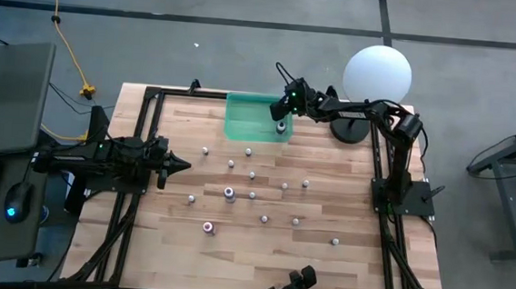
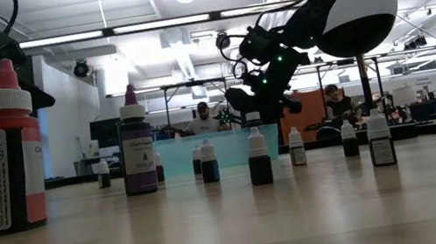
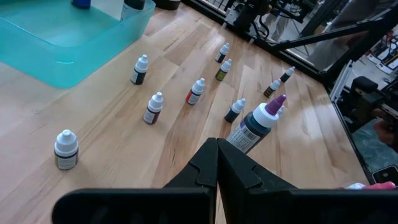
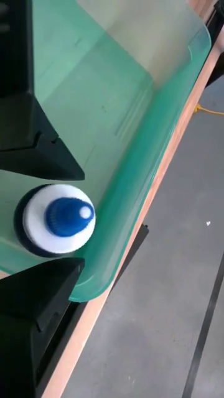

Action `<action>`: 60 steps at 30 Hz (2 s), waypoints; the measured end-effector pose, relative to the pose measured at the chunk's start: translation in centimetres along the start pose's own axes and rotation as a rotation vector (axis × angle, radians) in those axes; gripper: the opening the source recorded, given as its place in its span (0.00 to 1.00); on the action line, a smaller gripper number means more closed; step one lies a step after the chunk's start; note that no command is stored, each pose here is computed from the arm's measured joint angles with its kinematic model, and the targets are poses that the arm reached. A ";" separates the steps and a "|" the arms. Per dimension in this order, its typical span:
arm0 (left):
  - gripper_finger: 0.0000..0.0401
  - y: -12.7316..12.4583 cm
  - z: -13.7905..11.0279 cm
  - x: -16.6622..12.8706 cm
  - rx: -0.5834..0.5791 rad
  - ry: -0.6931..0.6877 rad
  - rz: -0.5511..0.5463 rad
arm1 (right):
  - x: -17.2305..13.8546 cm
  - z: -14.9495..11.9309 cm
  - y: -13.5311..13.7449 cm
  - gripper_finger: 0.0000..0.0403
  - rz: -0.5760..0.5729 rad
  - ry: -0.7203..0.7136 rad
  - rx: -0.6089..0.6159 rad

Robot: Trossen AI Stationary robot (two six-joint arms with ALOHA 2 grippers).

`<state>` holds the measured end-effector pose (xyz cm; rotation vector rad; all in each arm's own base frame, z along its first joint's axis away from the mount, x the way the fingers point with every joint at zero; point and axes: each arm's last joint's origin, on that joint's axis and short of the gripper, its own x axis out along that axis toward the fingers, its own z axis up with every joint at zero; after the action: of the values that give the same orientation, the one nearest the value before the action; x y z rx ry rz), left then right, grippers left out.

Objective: Pick & Place food coloring
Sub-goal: Put the large blue food coloring into the bin, then put the large purple food coloring into the bin

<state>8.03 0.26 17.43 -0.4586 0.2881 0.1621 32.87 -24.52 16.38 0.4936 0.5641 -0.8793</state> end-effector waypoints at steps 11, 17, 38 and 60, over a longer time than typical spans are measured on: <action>0.00 0.0 0.0 0.0 0.000 0.000 0.000 | -1.0 1.1 0.0 0.56 0.029 -0.043 -0.041; 0.00 0.0 0.0 0.0 0.000 0.000 0.000 | -3.7 3.2 0.0 0.57 0.041 -0.123 -0.084; 0.00 0.0 0.0 0.0 0.000 0.000 0.000 | -19.0 5.7 7.2 0.55 0.824 -0.292 -0.385; 0.00 0.0 0.0 0.0 0.000 0.000 -0.001 | -24.3 7.4 22.3 0.56 0.833 0.080 -0.874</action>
<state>8.03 0.25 17.44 -0.4586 0.2879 0.1615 40.64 -3.00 41.27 -0.0656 0.6743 0.2129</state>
